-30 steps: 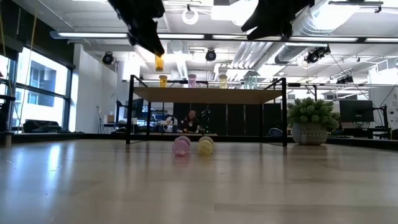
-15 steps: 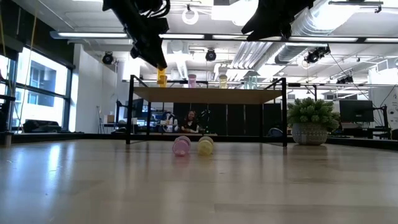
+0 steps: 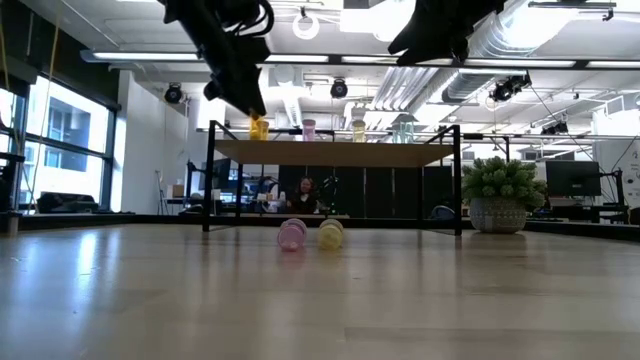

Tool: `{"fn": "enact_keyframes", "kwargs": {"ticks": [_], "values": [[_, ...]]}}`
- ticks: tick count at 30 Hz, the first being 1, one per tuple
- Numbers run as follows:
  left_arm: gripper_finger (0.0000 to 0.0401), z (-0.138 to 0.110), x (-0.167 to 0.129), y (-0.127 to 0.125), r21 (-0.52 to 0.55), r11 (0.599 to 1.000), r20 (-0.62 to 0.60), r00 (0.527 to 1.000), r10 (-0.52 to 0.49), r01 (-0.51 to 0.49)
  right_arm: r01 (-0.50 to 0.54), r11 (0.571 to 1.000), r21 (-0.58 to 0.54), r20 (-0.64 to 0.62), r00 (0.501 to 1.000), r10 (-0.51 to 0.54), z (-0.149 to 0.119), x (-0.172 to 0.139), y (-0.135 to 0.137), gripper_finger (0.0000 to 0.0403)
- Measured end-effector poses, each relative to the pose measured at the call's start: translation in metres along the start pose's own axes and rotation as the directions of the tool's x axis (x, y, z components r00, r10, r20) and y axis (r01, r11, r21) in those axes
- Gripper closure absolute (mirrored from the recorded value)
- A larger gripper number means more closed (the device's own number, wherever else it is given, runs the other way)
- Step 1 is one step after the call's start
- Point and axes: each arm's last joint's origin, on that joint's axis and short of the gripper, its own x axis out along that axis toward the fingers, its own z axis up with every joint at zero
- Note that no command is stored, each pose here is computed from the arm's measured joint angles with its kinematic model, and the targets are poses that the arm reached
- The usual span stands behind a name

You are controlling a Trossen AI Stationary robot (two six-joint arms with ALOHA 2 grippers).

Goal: Pick and place medicine bottles onto shelf by color
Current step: Put the left orange pill bottle on the shelf aligned with the other orange pill bottle

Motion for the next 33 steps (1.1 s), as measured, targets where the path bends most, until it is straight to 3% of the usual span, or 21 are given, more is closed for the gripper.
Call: {"fn": "enact_keyframes", "kwargs": {"ticks": [33], "values": [[0.028,-0.0003,0.0043,0.0004,-0.099,0.995,-0.011,1.0,0.024,-0.025,0.0,1.0,0.0,-0.001,1.0,0.0,-0.0001,0.0,0.0001,0.0208]]}}
